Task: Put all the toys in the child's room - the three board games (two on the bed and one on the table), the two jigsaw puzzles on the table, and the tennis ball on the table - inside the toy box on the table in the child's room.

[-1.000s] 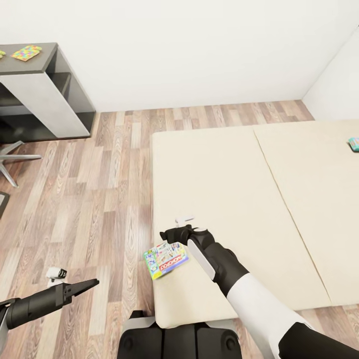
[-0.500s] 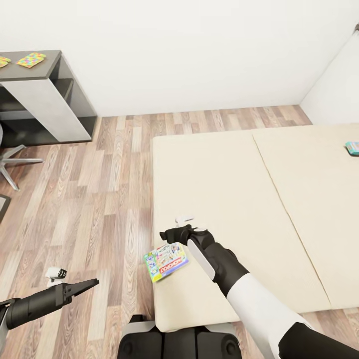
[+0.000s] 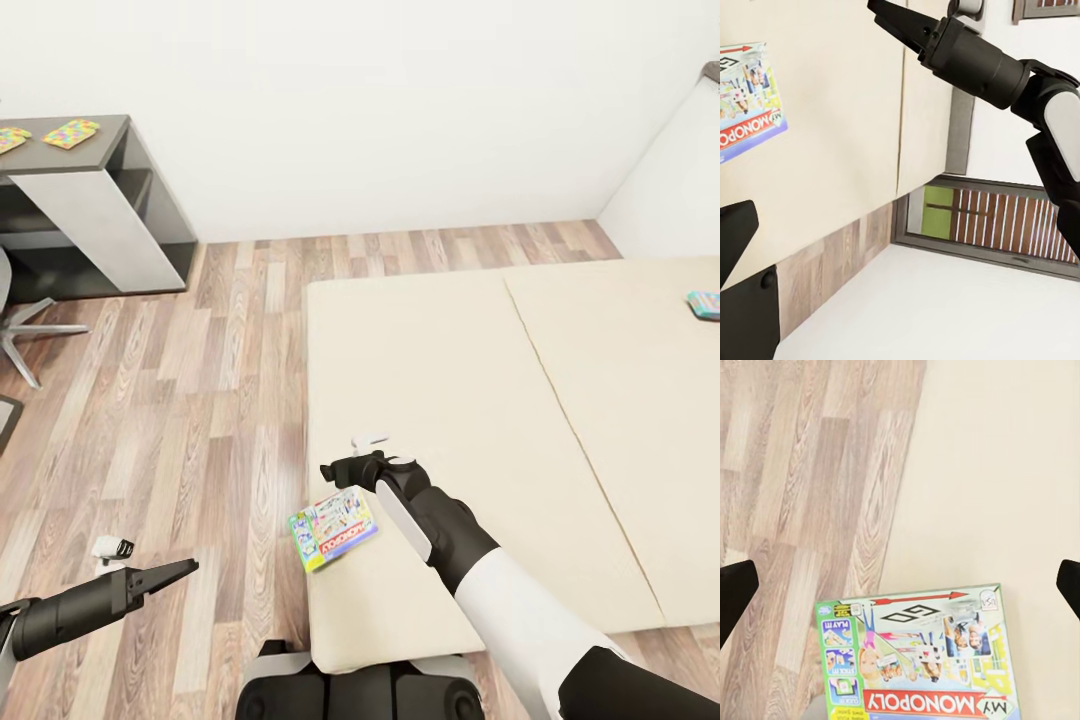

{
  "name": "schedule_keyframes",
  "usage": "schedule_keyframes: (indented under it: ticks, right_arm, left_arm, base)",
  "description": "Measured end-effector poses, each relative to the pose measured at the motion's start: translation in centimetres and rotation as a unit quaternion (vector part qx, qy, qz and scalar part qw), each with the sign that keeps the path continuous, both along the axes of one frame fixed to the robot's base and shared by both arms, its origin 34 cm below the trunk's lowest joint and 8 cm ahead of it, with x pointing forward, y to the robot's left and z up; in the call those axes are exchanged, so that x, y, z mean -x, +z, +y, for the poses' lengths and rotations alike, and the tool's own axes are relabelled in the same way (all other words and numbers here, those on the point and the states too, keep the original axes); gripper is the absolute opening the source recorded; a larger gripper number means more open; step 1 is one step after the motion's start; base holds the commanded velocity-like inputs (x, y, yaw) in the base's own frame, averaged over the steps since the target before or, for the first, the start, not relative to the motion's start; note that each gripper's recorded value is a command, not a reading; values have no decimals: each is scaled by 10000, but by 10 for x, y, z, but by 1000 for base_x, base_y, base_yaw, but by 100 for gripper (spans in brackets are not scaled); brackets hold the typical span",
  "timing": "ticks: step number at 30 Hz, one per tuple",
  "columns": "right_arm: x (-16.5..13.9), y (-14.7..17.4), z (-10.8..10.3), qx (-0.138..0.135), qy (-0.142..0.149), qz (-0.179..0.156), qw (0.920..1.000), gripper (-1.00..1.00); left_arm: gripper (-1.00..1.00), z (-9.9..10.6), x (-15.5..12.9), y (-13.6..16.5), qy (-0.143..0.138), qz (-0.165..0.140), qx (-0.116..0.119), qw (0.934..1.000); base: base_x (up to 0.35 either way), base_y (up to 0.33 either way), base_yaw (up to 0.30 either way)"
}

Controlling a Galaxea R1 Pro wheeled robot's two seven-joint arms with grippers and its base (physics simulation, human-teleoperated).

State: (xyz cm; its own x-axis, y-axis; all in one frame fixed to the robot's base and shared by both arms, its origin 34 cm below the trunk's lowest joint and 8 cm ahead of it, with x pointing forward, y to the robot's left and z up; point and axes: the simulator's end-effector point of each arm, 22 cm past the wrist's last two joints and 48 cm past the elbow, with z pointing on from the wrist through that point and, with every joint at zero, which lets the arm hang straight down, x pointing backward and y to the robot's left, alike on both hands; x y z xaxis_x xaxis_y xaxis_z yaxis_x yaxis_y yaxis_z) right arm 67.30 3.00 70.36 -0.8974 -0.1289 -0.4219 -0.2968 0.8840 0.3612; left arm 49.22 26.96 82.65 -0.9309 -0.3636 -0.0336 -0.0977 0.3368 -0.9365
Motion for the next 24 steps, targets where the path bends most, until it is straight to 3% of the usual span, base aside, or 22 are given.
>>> schedule_keyframes:
  ticks: [24]
  right_arm:
    - [-11, 22, 0, 3, -1, -193, 9998, 100]
  left_arm:
    - [100, 1, -7, 15, 0, -201, -2, 9998]
  base:
    - [0, 0, 0]
